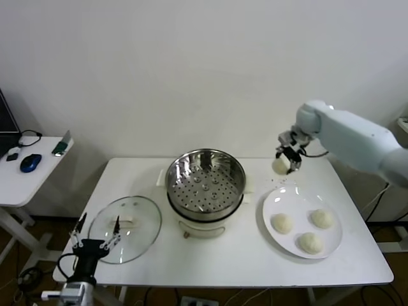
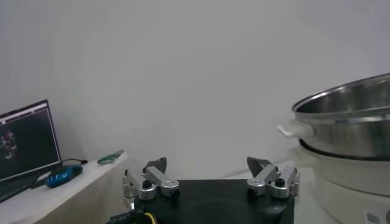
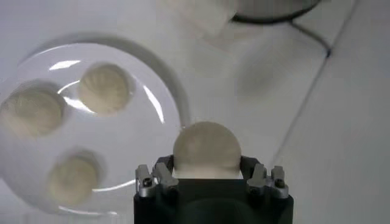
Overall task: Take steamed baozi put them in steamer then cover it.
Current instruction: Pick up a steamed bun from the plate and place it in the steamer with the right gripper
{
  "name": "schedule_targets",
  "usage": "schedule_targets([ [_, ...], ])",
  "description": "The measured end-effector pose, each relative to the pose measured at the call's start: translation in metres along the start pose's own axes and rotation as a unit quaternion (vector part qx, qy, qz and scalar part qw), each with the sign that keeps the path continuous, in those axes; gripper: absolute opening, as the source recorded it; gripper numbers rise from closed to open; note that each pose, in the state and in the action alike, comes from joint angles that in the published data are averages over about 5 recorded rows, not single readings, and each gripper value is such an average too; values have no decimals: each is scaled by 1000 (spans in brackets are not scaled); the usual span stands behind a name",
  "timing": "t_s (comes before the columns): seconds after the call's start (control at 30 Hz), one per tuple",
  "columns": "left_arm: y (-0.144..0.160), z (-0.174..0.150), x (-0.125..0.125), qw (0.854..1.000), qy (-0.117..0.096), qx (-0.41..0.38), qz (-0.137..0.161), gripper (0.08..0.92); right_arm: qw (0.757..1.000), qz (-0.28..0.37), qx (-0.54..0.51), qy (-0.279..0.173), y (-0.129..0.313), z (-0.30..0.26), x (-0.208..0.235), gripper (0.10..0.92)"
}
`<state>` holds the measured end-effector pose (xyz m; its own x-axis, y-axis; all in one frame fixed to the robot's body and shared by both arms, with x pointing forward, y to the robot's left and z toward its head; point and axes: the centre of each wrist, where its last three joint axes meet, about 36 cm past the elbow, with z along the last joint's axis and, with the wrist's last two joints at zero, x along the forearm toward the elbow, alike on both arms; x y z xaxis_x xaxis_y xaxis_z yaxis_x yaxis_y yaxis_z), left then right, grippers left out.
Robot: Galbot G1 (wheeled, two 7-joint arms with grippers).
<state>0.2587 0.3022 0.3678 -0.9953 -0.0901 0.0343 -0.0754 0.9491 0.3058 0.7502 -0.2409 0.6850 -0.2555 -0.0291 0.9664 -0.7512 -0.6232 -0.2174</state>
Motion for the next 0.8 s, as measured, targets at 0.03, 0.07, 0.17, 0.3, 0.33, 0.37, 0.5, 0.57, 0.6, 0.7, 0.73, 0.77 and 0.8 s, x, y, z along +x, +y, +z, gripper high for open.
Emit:
schedule_targets([
  [0.03, 0, 0, 0, 1000, 1, 0, 0, 823, 1000, 2, 20, 2, -9, -9, 7, 708],
  [0.07, 0, 1, 1, 1000, 1, 0, 0, 823, 999, 3, 41, 4, -18, -19, 12, 709],
  [0.17, 0, 3, 2, 1000, 4, -2, 0, 823, 994, 7, 104, 11, -42, -51, 24, 707],
  [0.3, 1, 4, 2, 1000, 4, -5, 0, 823, 982, 5, 185, 25, -68, -93, 30, 707],
  [0.33, 2, 4, 2, 1000, 4, -6, 0, 823, 979, 5, 204, 28, -74, -103, 30, 708],
  [0.37, 3, 5, 1, 1000, 4, -7, 0, 823, 974, 4, 223, 32, -79, -113, 28, 709],
  [0.5, 6, 5, 1, 1000, 3, -10, 0, 823, 954, 3, 296, 44, -97, -154, 16, 712],
  [0.57, 8, 5, 1, 1000, 3, -11, 0, 823, 944, 1, 327, 48, -103, -172, 8, 712],
  [0.6, 9, 5, 1, 1000, 4, -12, -1, 823, 939, 0, 341, 50, -105, -181, 3, 712],
  [0.7, 12, 6, 2, 1000, 5, -13, -1, 823, 925, -3, 377, 53, -110, -205, -12, 712],
  [0.73, 12, 7, 3, 1000, 5, -14, -2, 823, 921, -4, 386, 54, -111, -211, -18, 712],
  [0.77, 13, 8, 3, 1000, 6, -14, -2, 823, 917, -5, 395, 55, -111, -217, -23, 712],
  [0.8, 14, 8, 4, 1000, 6, -14, -2, 823, 913, -7, 403, 56, -112, -222, -28, 712],
])
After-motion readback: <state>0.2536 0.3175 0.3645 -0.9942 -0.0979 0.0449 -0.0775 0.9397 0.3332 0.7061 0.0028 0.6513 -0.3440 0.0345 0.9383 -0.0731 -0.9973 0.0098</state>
